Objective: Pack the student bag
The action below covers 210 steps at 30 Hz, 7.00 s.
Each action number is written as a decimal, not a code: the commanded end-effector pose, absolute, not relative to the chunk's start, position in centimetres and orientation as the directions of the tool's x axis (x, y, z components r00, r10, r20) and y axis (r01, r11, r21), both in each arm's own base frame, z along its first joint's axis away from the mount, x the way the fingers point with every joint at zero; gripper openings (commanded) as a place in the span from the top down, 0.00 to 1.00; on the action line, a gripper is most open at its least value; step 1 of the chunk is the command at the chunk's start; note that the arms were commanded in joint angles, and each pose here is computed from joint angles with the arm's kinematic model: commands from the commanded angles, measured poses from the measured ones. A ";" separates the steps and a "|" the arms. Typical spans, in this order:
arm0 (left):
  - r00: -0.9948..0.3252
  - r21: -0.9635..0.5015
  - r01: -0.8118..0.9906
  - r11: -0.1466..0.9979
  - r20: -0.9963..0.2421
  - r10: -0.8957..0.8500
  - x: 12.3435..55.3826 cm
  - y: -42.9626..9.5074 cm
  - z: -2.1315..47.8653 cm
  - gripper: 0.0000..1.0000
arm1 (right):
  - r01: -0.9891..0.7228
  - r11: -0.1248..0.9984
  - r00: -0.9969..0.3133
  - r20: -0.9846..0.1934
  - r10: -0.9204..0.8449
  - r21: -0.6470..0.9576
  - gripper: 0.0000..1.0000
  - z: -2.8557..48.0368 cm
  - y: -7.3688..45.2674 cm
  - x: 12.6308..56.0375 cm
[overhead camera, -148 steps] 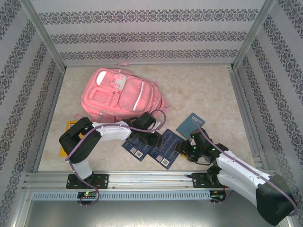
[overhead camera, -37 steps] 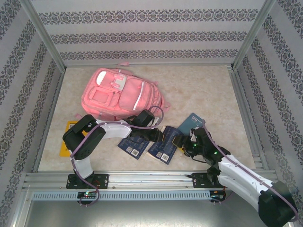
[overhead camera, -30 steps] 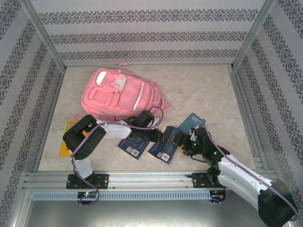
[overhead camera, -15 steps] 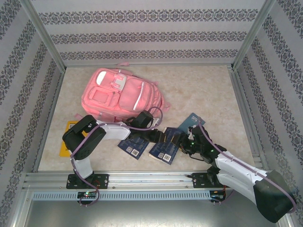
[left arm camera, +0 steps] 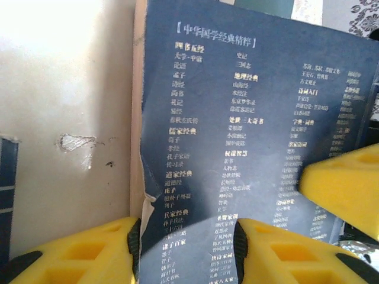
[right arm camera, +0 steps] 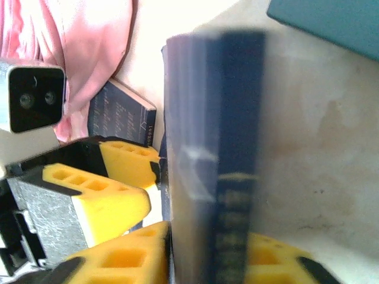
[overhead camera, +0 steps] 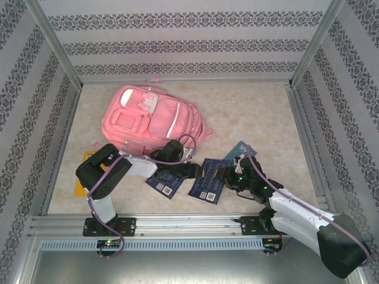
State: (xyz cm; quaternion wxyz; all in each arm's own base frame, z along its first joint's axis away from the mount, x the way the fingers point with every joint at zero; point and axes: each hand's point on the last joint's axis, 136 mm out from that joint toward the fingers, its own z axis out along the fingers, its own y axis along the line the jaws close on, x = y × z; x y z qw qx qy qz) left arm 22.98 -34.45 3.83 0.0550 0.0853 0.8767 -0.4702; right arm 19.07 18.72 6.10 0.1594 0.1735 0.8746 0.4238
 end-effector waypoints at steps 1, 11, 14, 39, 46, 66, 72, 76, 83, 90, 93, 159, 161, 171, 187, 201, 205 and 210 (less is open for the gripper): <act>-0.992 -0.774 0.123 0.621 -0.089 0.086 21.6 -32.8 0.9 0.55 | 0.093 0.579 -0.892 -0.190 0.410 0.810 0.88 8.3 19.4 20.0; -0.929 -0.628 0.330 0.705 -0.348 0.124 23.5 -29.2 9.7 0.37 | -0.251 0.476 -0.861 -0.420 0.289 0.843 0.97 18.8 21.1 20.2; -0.913 -0.670 0.365 0.646 -0.394 0.107 24.1 -28.9 12.5 0.31 | -0.355 0.394 -0.852 -0.467 0.236 0.848 1.00 22.3 22.1 19.7; -0.827 -0.825 0.555 -0.105 -0.561 0.037 18.5 -31.3 29.9 0.33 | -0.461 0.158 -0.859 -0.484 0.168 0.873 1.00 31.1 22.6 17.6; -0.825 -0.822 0.559 -0.103 -0.565 0.032 18.7 -31.3 30.3 0.60 | -0.467 0.153 -0.861 -0.487 0.147 0.871 1.00 31.2 22.4 17.5; -0.761 -0.829 0.559 -0.029 -0.499 -0.415 25.9 -29.4 34.6 1.00 | -0.421 0.178 -0.695 -0.442 0.567 0.889 0.14 30.4 21.4 20.6; -0.723 -0.837 0.547 -0.004 -0.470 -0.506 27.3 -28.4 35.6 0.99 | -0.483 0.122 -0.585 -0.423 0.692 0.867 0.12 32.2 22.1 20.4; -0.727 -0.853 0.521 -0.011 -0.438 -0.529 27.7 -28.1 35.1 1.00 | -0.473 0.140 -0.551 -0.416 0.723 0.870 0.21 32.1 22.6 21.4; -0.735 -0.872 0.489 -0.012 -0.404 -0.545 27.8 -27.8 34.0 1.00 | -0.438 0.158 -0.484 -0.381 0.788 0.885 0.44 31.7 22.2 23.4; -0.753 -0.883 0.469 -0.003 -0.398 -0.523 27.8 -28.3 33.1 1.00 | -0.419 0.191 -0.471 -0.392 0.790 0.888 0.71 30.9 22.6 24.2; -0.758 -0.894 0.446 0.035 -0.398 -0.517 28.2 -28.3 32.0 0.90 | -0.410 0.208 -0.486 -0.406 0.774 0.888 0.85 30.2 23.0 24.2; -0.832 -0.686 0.454 0.569 -0.555 -0.005 39.9 -28.1 31.1 1.00 | -0.036 0.484 -0.685 -0.374 0.625 0.875 1.00 22.7 12.1 28.0; -0.837 -0.693 0.465 0.551 -0.547 0.019 38.9 -28.7 31.2 1.00 | -0.045 0.438 -0.698 -0.342 0.629 0.898 1.00 23.2 12.7 28.6; -0.865 -0.658 0.444 0.608 -0.491 0.100 35.9 -29.0 27.6 0.80 | -0.153 0.164 -0.762 -0.222 0.608 0.975 1.00 26.9 16.0 31.0; -0.706 -0.273 0.559 0.783 -0.652 0.277 32.7 -30.4 29.9 0.39 | -0.181 0.102 -0.807 -0.207 0.553 0.978 1.00 28.4 19.9 30.0; -0.698 -0.014 0.498 0.867 -0.600 0.391 34.2 -32.2 24.8 0.45 | -0.175 0.098 -0.800 -0.200 0.565 0.980 1.00 28.4 19.8 29.5; -0.700 -0.020 0.514 0.857 -0.587 0.406 33.9 -33.0 23.9 0.75 | -0.172 0.099 -0.797 -0.198 0.571 0.980 1.00 28.2 19.7 29.4; -0.682 -0.076 0.562 0.824 -0.607 0.409 33.2 -33.9 24.9 1.00 | -0.170 0.132 -0.782 -0.215 0.585 0.977 1.00 27.4 19.3 29.5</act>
